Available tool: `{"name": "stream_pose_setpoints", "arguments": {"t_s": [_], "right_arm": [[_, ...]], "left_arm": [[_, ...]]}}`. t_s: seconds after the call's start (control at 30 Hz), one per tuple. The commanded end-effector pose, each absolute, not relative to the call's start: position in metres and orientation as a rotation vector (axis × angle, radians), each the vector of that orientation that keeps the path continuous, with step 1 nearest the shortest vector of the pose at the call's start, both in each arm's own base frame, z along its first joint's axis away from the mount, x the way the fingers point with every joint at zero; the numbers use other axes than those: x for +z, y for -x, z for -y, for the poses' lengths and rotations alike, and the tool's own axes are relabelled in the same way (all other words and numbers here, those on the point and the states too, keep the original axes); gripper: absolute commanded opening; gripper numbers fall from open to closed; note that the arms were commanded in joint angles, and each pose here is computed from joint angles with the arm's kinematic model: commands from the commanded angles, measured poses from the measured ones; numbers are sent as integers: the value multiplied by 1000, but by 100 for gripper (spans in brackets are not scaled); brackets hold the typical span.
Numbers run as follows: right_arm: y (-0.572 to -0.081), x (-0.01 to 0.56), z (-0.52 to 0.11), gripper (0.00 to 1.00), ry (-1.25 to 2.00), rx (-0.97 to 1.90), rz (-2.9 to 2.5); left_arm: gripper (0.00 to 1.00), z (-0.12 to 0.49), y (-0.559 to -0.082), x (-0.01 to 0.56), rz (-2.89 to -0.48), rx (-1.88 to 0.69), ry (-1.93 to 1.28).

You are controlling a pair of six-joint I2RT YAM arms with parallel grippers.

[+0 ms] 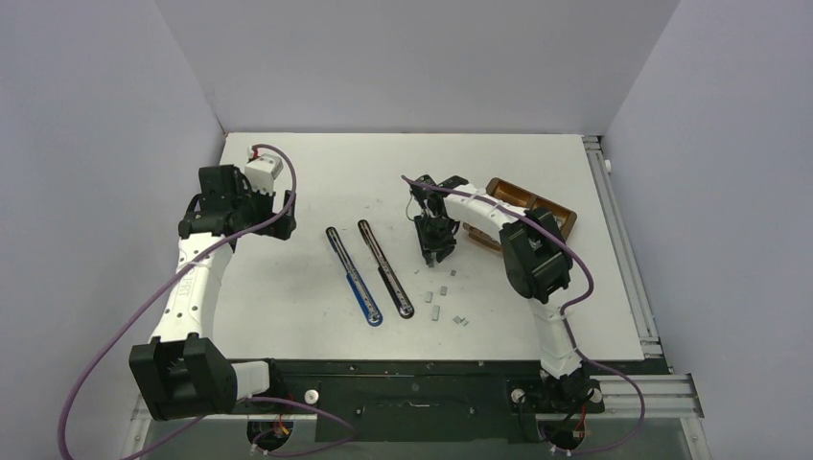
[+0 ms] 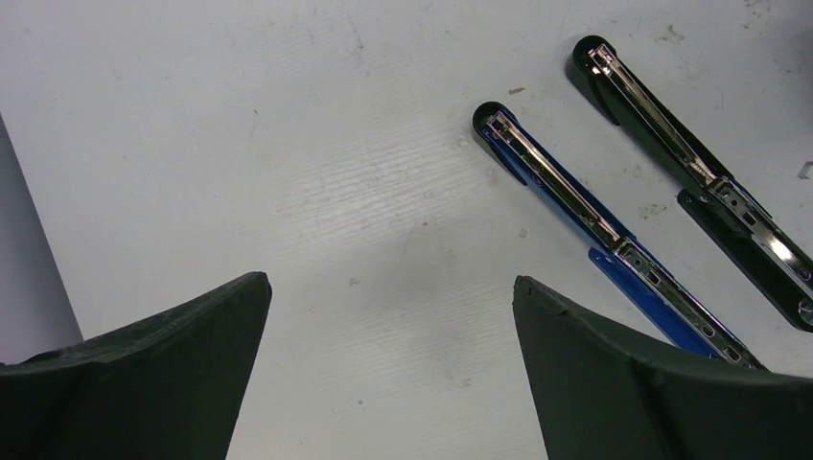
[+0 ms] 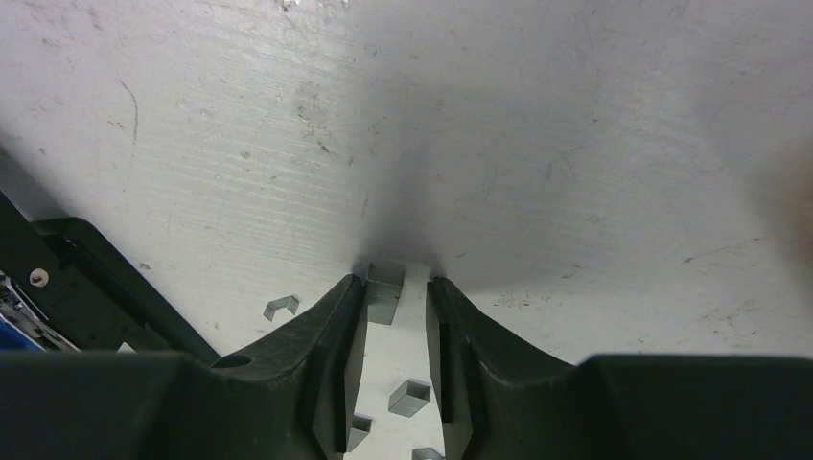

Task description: Load the staples into the stapler

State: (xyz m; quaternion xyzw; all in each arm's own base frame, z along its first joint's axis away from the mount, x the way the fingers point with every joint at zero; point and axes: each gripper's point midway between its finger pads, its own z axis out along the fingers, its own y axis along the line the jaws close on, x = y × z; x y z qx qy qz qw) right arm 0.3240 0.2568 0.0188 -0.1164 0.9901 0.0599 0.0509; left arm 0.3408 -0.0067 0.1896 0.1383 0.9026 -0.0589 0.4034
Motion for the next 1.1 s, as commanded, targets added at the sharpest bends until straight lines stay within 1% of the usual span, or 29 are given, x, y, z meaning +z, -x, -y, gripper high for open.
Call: {"name": "stream_pose_setpoints", "arguments": {"t_s": [0.0, 0.63, 0.73, 0.77, 0.87, 0.97, 1.07], "right_arm": [[-314, 5, -263, 29, 353, 177, -3071], [-313, -3, -273, 18, 375, 166, -3067], [-312, -3, -271, 18, 382, 152, -3068], [-312, -3, -269, 18, 385, 139, -3072], [-313, -3, -266, 26, 398, 108, -3069], [-317, 0, -264, 29, 406, 83, -3056], [-319, 2, -266, 29, 412, 81, -3050]], "left_arm": [[96, 4, -349, 209, -2191, -121, -371], [96, -7, -348, 190, -2227, -94, -349], [96, -7, -347, 191, -2226, -97, -350], [96, -7, -347, 192, -2223, -98, -350], [96, -7, -348, 193, -2222, -103, -351], [96, -7, -348, 194, -2219, -104, -352], [96, -7, -348, 196, -2216, -100, -353]]}}
